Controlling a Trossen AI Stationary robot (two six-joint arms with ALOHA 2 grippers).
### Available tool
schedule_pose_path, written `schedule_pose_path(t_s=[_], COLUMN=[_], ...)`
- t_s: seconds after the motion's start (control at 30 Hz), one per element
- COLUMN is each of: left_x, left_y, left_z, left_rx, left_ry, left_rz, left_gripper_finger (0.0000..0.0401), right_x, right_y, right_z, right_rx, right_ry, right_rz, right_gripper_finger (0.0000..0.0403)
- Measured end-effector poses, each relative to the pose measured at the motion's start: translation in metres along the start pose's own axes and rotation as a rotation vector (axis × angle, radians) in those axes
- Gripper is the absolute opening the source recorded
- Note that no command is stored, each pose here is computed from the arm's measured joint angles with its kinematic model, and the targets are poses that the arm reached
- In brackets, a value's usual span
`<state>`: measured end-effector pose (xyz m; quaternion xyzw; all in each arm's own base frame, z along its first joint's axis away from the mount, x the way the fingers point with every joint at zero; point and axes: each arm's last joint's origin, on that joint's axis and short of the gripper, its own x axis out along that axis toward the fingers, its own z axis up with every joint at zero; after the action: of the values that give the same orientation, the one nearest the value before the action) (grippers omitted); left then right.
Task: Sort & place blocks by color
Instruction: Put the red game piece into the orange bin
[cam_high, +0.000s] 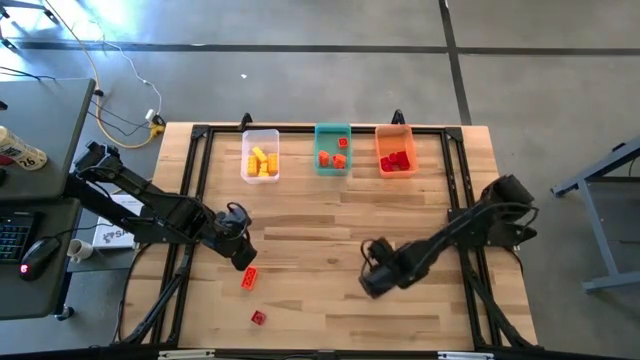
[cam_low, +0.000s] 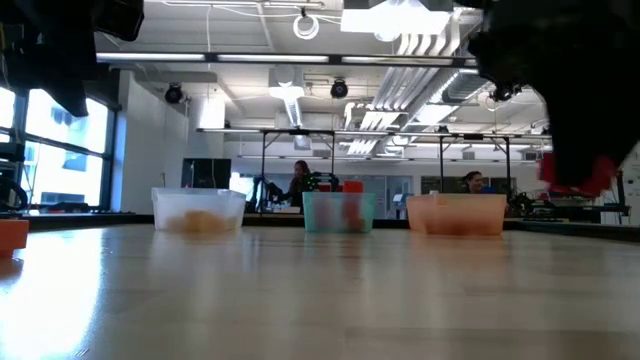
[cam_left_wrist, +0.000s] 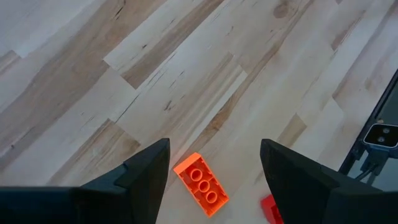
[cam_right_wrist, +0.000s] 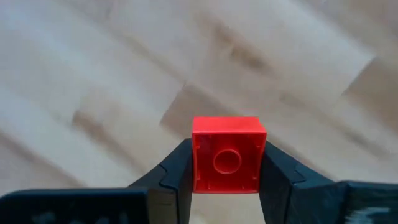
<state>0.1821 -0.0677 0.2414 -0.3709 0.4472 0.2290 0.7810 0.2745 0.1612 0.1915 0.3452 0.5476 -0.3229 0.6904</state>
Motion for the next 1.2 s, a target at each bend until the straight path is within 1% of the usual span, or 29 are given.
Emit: schedule_pose_path(t_s=[0.33, 0.63, 0.83, 0.93, 1.0, 1.07, 1.2], left_x=[0.0, 0.0, 0.0, 0.0, 0.0, 0.0, 0.0], left_y=[0.0, 0.0, 0.0, 0.0, 0.0, 0.0, 0.0], left_z=[0.0, 0.0, 0.0, 0.0, 0.0, -0.001, -0.001], left_rx=[0.083, 0.126, 0.134, 0.166, 0.165, 0.144, 0.065], left_ry=[0.0, 0.0, 0.0, 0.003, 0.013, 0.024, 0.026], left_rz=[0.001, 0.0, 0.0, 0.0, -0.005, -0.009, -0.009], left_gripper_finger=[0.0236, 0.0236, 0.0236, 0.0236, 0.0236, 0.0236, 0.0236], right_x=[-0.023, -0.04, -0.045, -0.047, -0.047, -0.046, -0.045], right_y=[-0.027, -0.056, -0.074, -0.085, -0.093, -0.102, -0.121], right_z=[0.059, 0.105, 0.131, 0.143, 0.151, 0.161, 0.181], right_rx=[0.106, 0.141, 0.106, 0.073, 0.042, 0.017, -0.017], right_ry=[-0.1, -0.194, -0.211, -0.206, -0.194, -0.18, -0.162], right_rz=[-0.062, -0.121, -0.156, -0.186, -0.217, -0.247, -0.299], right_gripper_finger=[0.0108, 0.0108, 0.0108, 0.0108, 0.0108, 0.0108, 0.0108])
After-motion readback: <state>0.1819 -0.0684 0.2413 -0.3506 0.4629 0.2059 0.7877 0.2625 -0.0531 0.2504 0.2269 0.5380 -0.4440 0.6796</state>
